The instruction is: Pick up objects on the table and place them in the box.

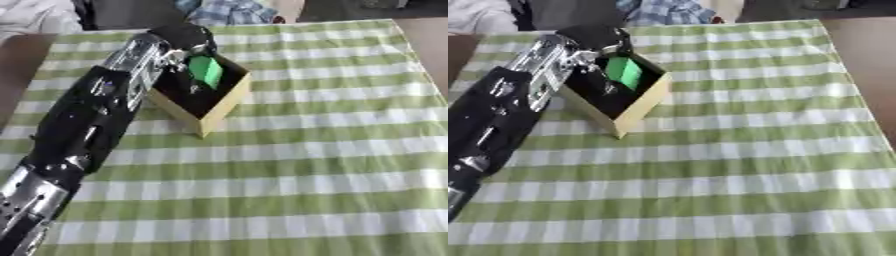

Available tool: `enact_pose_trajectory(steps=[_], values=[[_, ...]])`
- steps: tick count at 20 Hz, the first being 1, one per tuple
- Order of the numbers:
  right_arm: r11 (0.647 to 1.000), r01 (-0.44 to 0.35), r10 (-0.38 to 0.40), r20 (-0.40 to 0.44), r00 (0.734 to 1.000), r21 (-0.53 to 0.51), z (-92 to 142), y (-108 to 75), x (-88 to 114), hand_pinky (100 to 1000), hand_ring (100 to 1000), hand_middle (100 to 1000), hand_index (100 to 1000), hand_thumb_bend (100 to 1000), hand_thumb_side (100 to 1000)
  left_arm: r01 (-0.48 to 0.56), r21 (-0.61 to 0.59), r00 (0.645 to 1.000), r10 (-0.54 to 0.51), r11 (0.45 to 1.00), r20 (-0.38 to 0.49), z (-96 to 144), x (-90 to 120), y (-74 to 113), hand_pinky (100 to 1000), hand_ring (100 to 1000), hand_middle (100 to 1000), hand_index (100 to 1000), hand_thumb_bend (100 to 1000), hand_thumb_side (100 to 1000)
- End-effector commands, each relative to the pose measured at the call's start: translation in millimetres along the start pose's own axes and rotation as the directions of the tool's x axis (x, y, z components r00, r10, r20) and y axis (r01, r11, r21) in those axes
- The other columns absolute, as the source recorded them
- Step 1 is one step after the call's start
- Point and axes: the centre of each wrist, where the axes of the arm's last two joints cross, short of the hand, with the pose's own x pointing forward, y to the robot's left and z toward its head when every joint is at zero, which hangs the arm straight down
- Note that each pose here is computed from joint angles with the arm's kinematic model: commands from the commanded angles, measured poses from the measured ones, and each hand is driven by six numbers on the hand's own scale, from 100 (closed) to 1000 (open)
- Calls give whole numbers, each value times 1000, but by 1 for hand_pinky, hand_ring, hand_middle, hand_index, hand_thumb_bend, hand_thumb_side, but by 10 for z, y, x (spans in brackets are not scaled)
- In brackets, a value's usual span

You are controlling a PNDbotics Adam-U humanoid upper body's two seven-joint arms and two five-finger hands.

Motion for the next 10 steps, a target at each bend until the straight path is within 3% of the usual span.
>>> enact_pose_trajectory(steps=[1, 3, 10], values=[[1000, -2, 2, 30, 1000, -4, -65, -44, 45, 565, 800, 707, 925, 100, 967, 47, 17, 998, -46, 999, -42, 56, -71, 158, 844, 851, 819, 823, 642, 281], [1000, -2, 2, 29, 1000, -4, -62, -44, 44, 565, 800, 707, 925, 100, 967, 54, 22, 997, -52, 998, -59, 69, -78, 177, 845, 854, 818, 823, 635, 269], [1000, -4, 4, 22, 1000, -3, -49, -47, 39, 566, 801, 707, 926, 100, 966, -18, 128, 998, 24, 992, -51, 177, -82, 355, 747, 788, 745, 808, 396, 178]])
